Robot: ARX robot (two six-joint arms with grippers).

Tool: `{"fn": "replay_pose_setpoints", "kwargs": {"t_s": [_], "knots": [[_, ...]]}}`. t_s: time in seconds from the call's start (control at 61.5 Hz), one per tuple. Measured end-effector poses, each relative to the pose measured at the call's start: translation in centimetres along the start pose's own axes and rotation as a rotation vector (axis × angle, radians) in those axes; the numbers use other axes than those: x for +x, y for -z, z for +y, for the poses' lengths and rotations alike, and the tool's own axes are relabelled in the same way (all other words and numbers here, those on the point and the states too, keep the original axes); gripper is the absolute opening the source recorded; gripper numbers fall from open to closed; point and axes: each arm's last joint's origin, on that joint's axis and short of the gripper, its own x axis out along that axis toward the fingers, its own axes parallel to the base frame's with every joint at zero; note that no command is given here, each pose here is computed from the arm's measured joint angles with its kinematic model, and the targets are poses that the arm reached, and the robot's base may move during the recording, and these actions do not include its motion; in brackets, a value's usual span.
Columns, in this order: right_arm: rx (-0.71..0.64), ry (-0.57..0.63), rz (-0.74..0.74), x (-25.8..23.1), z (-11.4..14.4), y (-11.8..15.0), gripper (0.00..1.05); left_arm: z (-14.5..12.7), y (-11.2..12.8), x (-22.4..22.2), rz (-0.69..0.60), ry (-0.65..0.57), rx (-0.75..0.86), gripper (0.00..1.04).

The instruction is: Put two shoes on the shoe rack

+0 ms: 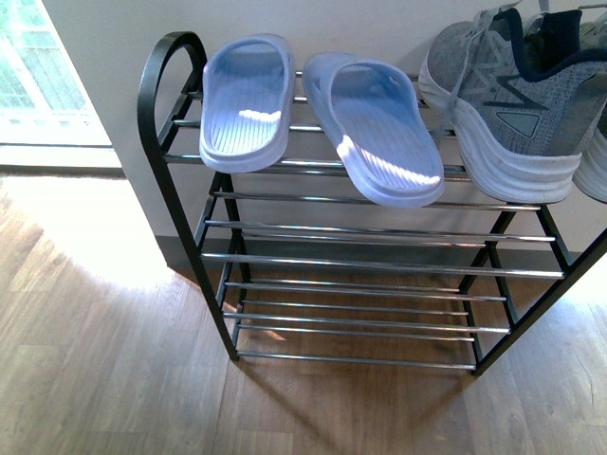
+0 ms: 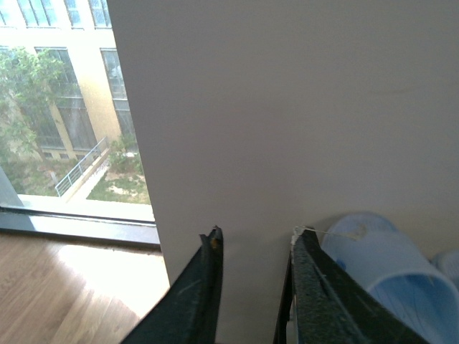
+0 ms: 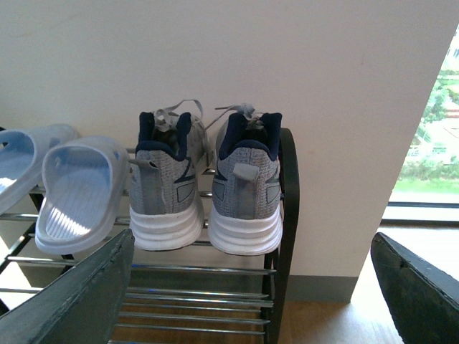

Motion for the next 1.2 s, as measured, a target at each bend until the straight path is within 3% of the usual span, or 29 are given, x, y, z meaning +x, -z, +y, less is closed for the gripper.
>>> {"fn": "replay_pose_setpoints", "kwargs": {"t_s": [0.585, 1.203], "knots": [[0.000, 0.000, 0.000, 0.0, 0.0, 0.0, 0.96, 5.1, 3.3, -10.9, -0.003, -0.013, 0.004, 0.01], [0.000, 0.000, 0.000, 0.0, 0.0, 0.0, 0.96, 5.1, 3.1, -15.0, -0.009, -0.009, 0.005, 0.01]]}}
